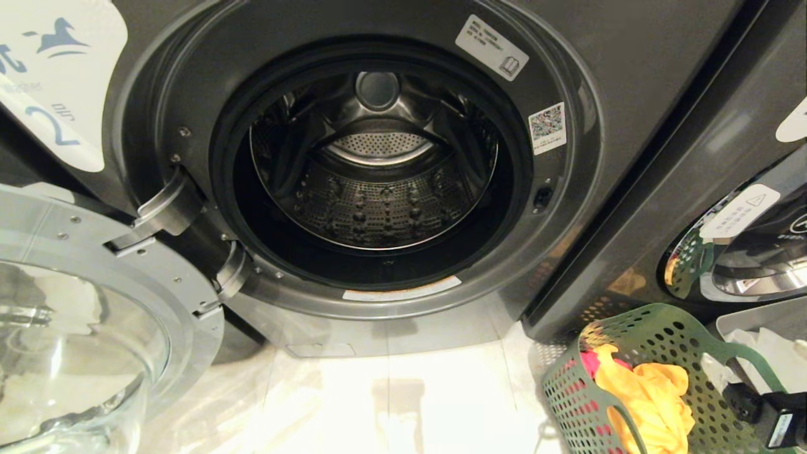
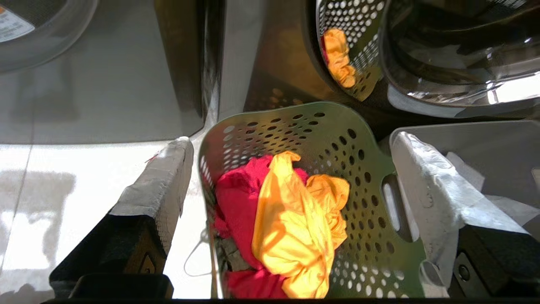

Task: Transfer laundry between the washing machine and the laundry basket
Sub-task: Close the washing machine door with the left hand

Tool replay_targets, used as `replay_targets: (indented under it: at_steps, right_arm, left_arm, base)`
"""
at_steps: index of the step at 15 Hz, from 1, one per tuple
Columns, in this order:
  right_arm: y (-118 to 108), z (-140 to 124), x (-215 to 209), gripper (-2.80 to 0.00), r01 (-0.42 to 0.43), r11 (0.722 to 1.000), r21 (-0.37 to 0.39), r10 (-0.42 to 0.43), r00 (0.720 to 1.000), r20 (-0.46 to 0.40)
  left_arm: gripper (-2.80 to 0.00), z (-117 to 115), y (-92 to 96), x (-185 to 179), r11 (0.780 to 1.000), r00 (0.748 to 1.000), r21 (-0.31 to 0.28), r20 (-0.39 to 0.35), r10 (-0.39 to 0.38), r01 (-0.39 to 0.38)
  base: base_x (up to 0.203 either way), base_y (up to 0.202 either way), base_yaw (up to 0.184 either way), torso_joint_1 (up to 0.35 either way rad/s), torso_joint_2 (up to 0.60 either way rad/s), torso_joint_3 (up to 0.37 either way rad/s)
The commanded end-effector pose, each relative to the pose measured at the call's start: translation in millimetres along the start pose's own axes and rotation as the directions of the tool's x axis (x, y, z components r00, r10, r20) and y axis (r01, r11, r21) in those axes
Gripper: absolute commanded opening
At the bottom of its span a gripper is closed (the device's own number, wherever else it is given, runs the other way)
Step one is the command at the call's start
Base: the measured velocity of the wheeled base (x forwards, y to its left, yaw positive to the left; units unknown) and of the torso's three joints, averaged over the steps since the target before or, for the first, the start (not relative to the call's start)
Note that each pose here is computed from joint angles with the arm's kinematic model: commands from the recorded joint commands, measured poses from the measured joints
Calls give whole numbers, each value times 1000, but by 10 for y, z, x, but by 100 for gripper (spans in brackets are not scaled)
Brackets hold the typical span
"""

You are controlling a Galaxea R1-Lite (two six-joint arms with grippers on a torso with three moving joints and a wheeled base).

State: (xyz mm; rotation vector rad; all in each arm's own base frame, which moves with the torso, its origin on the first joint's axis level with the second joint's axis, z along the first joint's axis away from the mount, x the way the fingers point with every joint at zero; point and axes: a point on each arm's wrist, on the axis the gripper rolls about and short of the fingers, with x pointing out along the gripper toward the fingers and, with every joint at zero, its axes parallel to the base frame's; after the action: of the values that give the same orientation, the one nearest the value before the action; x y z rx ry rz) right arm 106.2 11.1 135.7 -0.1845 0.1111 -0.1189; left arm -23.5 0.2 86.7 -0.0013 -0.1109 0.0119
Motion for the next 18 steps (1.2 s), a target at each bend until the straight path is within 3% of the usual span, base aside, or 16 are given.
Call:
replay_targets:
  at_steps: [1, 6, 7, 10, 11, 13, 15, 16, 18]
  right_arm:
    - [-5, 18, -17, 0, 2, 1000, -16, -2, 1000, 21]
    - [-67, 54, -224, 0, -22, 1000, -2, 22, 995, 99]
    - [-90, -4, -339, 0, -41, 999, -8, 41, 996, 84]
    - [-136, -373, -675, 0, -76, 996, -39, 72, 992, -101]
    - [-148, -457, -778, 0, -92, 995, -32, 87, 988, -126]
    - [-143, -597, -960, 0, -148, 989, -5, 146, 983, -110]
    - [-125, -688, -1053, 0, -151, 988, 24, 152, 985, -79]
    - [-123, -706, -1074, -280, -141, 989, 40, 143, 988, -53]
    - [-125, -721, -1113, -280, -135, 990, 46, 135, 991, 1]
  left_arm:
    - [-280, -113, 0, 21, 1000, 999, 1, -40, 0, 0]
    - [-280, -113, 0, 21, 1000, 999, 0, -40, 0, 0]
    - [-280, -113, 0, 21, 1000, 999, 0, -40, 0, 0]
    - [-280, -113, 0, 21, 1000, 999, 1, -40, 0, 0]
    - [-280, -113, 0, 21, 1000, 999, 0, -40, 0, 0]
    - [-280, -113, 0, 21, 1000, 999, 0, -40, 0, 0]
    - [-280, -113, 0, 21, 1000, 999, 0, -40, 0, 0]
    - [-280, -113, 0, 21, 1000, 999, 0, -40, 0, 0]
    - [-280, -113, 0, 21, 1000, 999, 0, -40, 0, 0]
  base:
    - [0, 0, 0, 0, 0, 0]
    - [0, 0, 0, 0, 0, 0]
    - [0, 0, 0, 0, 0, 0]
    - [0, 0, 0, 0, 0, 0]
    - [0, 0, 0, 0, 0, 0]
    - [0, 0, 0, 0, 0, 0]
    - [0, 0, 0, 0, 0, 0]
    - [0, 0, 0, 0, 0, 0]
    - [0, 0, 0, 0, 0, 0]
